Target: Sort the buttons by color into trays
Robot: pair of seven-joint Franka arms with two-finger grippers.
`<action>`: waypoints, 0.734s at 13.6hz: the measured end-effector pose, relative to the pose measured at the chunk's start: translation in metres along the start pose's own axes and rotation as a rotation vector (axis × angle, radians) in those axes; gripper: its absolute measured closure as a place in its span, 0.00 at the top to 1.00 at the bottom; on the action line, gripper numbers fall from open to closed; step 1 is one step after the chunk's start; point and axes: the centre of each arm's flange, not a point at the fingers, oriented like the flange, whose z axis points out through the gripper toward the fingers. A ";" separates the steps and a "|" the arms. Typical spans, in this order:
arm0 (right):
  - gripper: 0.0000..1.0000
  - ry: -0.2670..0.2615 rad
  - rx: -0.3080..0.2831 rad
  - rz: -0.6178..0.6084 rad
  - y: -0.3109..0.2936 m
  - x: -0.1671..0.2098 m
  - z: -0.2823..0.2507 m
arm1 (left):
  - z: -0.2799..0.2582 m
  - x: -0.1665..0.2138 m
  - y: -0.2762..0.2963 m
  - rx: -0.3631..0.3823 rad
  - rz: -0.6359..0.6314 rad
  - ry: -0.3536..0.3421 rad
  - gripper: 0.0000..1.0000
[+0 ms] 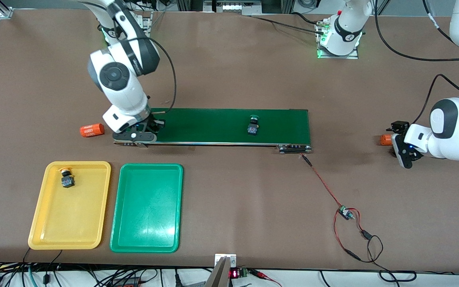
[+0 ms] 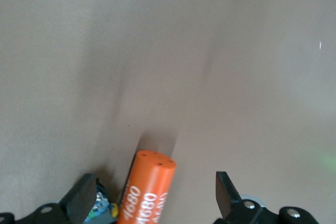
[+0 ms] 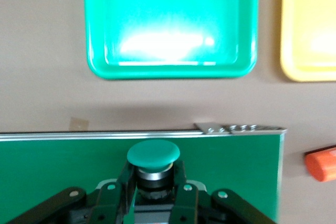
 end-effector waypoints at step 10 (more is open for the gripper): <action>0.33 -0.006 0.079 -0.203 0.128 0.095 0.051 | 0.046 -0.032 -0.002 -0.033 0.204 0.034 1.00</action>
